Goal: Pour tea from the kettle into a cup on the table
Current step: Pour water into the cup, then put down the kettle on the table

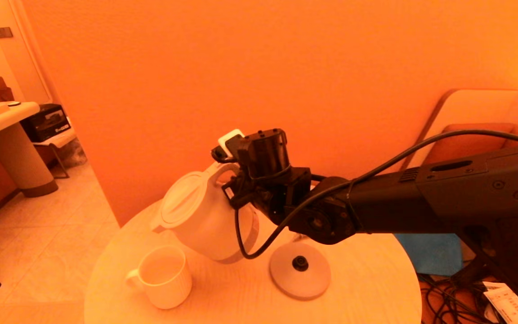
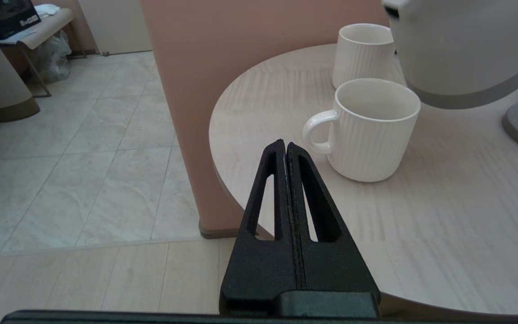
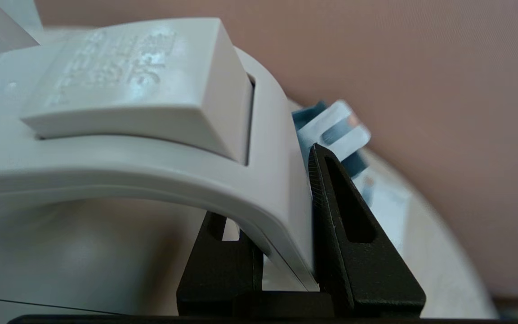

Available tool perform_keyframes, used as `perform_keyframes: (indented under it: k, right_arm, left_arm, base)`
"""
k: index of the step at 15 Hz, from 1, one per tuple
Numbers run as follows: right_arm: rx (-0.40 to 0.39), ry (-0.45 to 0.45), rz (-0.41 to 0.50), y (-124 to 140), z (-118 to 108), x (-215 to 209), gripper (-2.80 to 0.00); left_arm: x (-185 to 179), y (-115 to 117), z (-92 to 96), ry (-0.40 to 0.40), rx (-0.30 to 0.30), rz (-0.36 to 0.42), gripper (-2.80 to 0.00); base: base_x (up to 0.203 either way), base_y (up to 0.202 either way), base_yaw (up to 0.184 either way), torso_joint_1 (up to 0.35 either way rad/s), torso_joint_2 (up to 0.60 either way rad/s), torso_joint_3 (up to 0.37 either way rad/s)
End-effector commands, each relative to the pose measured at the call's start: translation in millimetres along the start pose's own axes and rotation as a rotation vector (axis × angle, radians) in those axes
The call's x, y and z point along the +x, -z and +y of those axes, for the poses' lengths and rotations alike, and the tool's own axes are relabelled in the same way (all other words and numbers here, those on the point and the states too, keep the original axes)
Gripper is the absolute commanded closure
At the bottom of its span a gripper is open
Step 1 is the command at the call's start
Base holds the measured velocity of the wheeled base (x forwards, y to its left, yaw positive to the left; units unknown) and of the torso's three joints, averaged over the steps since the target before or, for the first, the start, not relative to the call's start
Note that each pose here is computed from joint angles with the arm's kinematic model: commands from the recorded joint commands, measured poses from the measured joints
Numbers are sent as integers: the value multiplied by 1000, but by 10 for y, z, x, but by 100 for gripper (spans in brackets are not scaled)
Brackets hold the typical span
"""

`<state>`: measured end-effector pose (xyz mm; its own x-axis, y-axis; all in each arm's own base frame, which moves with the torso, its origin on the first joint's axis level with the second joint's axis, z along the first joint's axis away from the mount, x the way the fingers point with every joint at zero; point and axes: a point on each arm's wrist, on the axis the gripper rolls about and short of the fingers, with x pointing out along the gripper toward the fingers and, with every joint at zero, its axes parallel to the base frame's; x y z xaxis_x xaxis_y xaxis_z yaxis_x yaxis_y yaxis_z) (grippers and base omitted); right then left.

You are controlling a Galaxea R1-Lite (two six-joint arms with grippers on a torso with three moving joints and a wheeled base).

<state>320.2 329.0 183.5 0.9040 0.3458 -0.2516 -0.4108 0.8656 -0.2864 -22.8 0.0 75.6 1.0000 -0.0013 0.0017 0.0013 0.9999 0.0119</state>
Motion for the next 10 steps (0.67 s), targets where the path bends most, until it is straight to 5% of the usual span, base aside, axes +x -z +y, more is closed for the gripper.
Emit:
perform_keyframes:
  k: [1, 4, 10]
  right_arm:
    - [81, 13, 9, 14, -71, -33, 0]
    - [206, 71, 34, 115, -367, -84, 0]
    - [316, 192, 9, 460, -936, -325, 0]
  left_arm:
    - [0, 0, 0, 0, 0, 0, 0]
    - [0, 0, 0, -1, 0, 0, 0]
    - [0, 0, 0, 0, 0, 0, 0]
  base:
    - [0, 0, 0, 0, 0, 0]
    - [0, 0, 0, 0, 0, 0]
    - [0, 0, 0, 0, 0, 0]
